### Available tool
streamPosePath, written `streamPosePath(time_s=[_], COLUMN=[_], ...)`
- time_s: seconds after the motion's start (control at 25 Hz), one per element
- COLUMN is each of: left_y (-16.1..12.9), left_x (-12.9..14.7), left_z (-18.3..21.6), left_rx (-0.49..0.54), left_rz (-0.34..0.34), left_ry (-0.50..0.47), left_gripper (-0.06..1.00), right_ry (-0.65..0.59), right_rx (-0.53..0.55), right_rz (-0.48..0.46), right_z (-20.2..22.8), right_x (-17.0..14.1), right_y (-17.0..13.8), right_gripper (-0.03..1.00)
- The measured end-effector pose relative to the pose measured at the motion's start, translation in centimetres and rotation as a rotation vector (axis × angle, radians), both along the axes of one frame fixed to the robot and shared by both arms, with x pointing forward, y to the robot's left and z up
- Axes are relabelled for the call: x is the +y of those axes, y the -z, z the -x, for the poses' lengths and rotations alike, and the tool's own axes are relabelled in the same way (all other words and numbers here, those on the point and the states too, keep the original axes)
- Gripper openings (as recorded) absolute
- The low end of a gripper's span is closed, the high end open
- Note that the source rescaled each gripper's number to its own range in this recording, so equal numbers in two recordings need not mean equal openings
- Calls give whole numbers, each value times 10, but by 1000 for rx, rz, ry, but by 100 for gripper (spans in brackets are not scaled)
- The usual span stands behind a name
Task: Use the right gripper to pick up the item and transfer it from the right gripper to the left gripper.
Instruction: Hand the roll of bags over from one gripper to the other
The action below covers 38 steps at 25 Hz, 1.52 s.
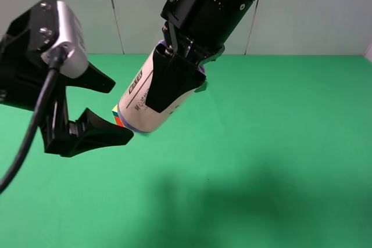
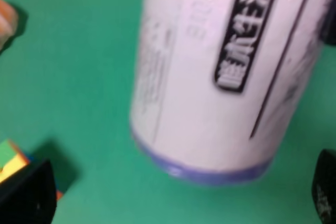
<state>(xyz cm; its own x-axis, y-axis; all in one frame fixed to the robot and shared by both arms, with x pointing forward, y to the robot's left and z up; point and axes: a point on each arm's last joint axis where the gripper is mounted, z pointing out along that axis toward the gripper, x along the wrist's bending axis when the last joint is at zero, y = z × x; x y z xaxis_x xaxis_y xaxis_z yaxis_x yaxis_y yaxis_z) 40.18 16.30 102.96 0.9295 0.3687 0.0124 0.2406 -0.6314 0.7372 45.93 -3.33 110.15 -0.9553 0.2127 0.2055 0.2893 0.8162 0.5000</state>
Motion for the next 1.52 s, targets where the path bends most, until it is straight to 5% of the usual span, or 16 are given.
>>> streamPosePath(time_s=[0.84, 0.96, 1.08, 1.24, 1.52], left_y=[1, 1, 1, 1, 1], left_x=[-26, -26, -26, -27, -27], left_z=[-10, -9, -8, -7, -7], left_rx=[-98, -120, -133, -131, -132], left_rz=[92, 83, 78, 79, 79], left_ry=[67, 100, 126, 140, 141], left_gripper=[88, 78, 57, 0, 0], right_ry=[-7, -8, -8, -5, -4], right_rx=[24, 26, 26, 21, 21], right_rz=[-34, -36, -36, -39, -39], right_z=[2, 2, 2, 2, 2], right_x=[2, 3, 3, 3, 3], right_y=[-2, -2, -2, -2, -2], right_gripper=[0, 0, 0, 0, 0])
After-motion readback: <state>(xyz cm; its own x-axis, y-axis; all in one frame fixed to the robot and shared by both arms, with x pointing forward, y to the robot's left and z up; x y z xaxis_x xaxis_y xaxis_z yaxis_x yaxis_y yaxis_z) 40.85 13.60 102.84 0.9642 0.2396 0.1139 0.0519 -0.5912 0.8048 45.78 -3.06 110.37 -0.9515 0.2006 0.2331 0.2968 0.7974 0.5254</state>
